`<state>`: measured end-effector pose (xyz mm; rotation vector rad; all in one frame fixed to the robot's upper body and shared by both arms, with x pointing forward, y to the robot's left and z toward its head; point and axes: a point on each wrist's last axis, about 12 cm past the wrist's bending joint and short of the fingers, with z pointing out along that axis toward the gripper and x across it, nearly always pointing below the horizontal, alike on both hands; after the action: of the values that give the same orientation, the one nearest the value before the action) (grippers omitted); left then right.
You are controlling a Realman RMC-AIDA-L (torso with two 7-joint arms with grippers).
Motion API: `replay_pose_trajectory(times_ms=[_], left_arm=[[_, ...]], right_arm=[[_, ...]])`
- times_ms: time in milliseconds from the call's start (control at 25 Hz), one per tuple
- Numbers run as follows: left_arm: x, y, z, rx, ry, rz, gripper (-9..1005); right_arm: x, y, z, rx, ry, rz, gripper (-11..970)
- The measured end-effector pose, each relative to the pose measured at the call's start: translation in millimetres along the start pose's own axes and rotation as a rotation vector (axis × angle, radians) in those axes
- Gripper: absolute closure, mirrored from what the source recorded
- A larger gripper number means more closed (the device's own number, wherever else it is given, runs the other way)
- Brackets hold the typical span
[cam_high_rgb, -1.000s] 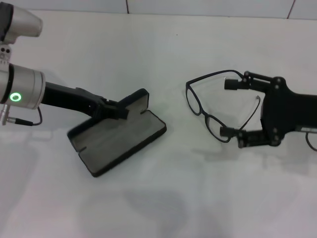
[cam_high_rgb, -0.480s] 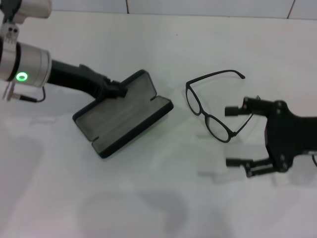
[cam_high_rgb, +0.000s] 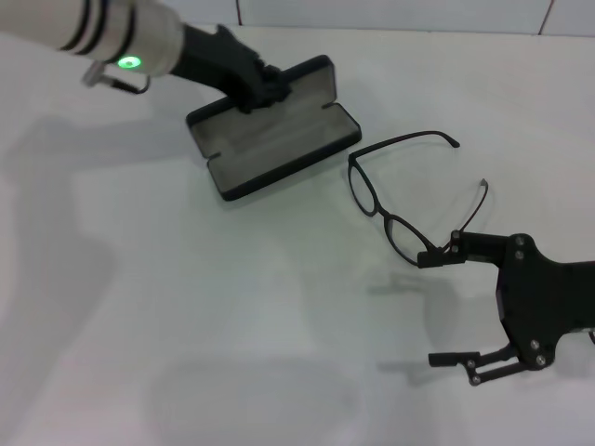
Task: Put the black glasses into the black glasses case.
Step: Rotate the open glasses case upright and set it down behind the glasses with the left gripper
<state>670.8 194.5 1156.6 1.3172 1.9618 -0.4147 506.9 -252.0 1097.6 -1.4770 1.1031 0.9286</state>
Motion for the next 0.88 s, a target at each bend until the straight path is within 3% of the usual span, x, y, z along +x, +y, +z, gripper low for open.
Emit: replay_pose_trajectory(times_ms=[400,880], left_arm=[[-54.3,-17.6,51.7,-0.007,0.075,0.327,800],[-67.1,-40.0,63.9,0.109,0.068,0.394,800]], right_arm=[[6.5,14.7,-8.2,0.036,0.003,-0.001,86],[7.3,20.6,-11.8,0.050,-0.007,0.011,87]])
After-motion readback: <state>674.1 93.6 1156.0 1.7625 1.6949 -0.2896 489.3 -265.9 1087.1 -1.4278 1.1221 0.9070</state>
